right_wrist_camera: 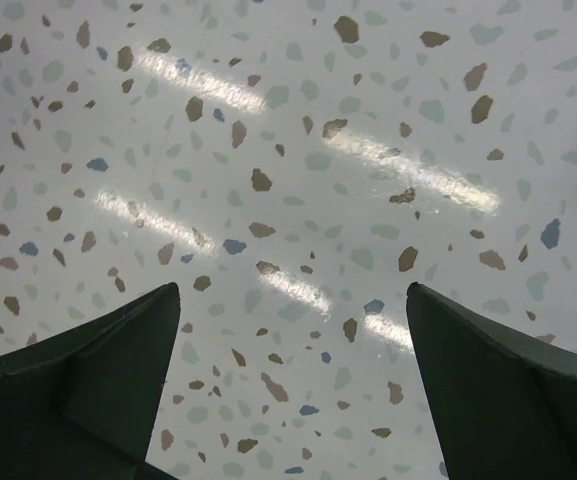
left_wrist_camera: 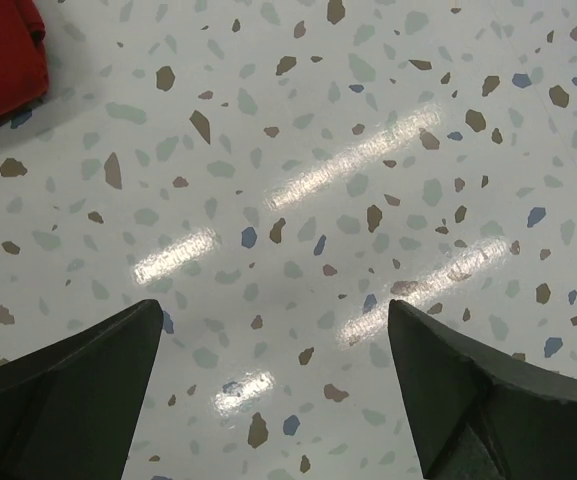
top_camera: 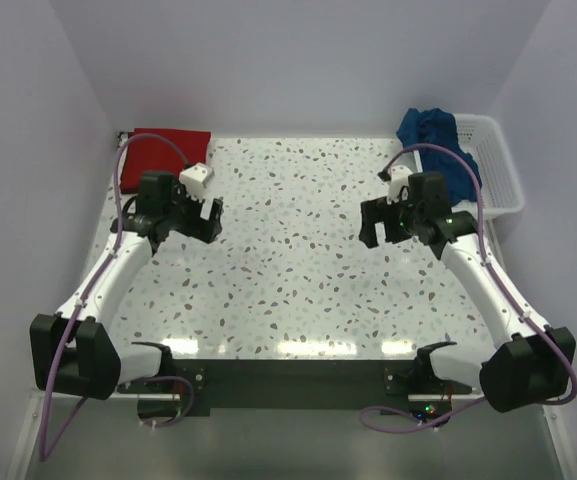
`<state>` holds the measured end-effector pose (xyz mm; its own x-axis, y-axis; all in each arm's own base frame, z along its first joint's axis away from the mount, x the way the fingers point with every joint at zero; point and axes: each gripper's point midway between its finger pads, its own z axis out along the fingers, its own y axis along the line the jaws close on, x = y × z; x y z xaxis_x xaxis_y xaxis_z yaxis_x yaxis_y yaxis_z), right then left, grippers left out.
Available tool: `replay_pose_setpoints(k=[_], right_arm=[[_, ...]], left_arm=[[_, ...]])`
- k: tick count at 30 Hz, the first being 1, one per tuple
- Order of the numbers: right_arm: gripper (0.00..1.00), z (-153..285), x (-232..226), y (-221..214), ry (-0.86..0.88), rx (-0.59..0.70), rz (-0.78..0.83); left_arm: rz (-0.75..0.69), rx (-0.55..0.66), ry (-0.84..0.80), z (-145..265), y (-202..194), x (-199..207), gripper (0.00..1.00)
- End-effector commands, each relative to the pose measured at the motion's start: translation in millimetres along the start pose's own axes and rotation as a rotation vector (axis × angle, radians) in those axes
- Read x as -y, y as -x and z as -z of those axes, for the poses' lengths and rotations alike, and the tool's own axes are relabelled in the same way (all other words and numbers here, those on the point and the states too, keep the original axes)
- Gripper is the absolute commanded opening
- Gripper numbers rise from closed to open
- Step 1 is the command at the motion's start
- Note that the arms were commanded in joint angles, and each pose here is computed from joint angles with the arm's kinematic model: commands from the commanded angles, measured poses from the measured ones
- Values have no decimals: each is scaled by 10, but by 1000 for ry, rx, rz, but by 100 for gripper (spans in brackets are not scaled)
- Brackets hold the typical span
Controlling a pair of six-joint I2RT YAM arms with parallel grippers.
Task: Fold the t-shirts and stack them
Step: Grab the tshirt from the pile
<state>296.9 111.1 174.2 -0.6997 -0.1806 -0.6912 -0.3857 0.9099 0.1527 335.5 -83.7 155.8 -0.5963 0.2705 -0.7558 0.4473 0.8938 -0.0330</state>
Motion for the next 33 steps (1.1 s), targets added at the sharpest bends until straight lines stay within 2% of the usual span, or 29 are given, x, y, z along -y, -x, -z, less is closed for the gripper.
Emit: replay_pose_setpoints(k=[1, 5, 8, 9, 10, 13, 15, 16, 17, 19, 20, 21, 25, 30, 33], right_arm=[[99, 44, 340, 514, -195, 122, -26], [99, 57, 670, 1023, -310, 209, -74], [99, -58, 1067, 1336, -386, 235, -193], [99, -3, 1176, 1565, -409, 291, -219], [99, -175, 1315, 1571, -433, 277, -267], [99, -270, 1823, 1789, -563, 353, -383], [99, -349, 2053, 1838, -637, 368, -446], [99, -308, 2128, 1997, -663, 414, -495], [99, -538, 2286, 1896, -700, 373, -519], [99, -511, 2472, 2043, -779, 422, -567], [99, -736, 2565, 1948, -800, 388, -578], [99, -649, 2759, 2007, -826, 422, -611], [99, -873, 3133, 1883, -849, 465, -731], [99, -1093, 3432, 1716, -928, 483, -778], [98, -1254, 3484, 1675, -908, 490, -782]], left_arm=[[-53, 145, -12, 140, 521, 6, 100], [-43, 159, -21, 134, 638, 6, 100], [-51, 192, -33, 162, 764, 22, 100], [-55, 201, -36, 165, 811, 22, 100], [-53, 207, -46, 163, 837, 37, 100], [-42, 218, -69, 144, 897, 66, 100], [-41, 225, -81, 131, 937, 78, 100], [-35, 221, -93, 101, 931, 91, 100], [-33, 219, -95, 89, 931, 91, 100], [-26, 215, -101, 49, 928, 91, 100], [-25, 217, -104, 39, 933, 93, 100], [-21, 213, -106, 20, 924, 93, 100], [-15, 222, -125, -25, 910, 119, 100], [-13, 212, -135, -87, 886, 122, 100], [-12, 206, -144, -129, 877, 124, 100]])
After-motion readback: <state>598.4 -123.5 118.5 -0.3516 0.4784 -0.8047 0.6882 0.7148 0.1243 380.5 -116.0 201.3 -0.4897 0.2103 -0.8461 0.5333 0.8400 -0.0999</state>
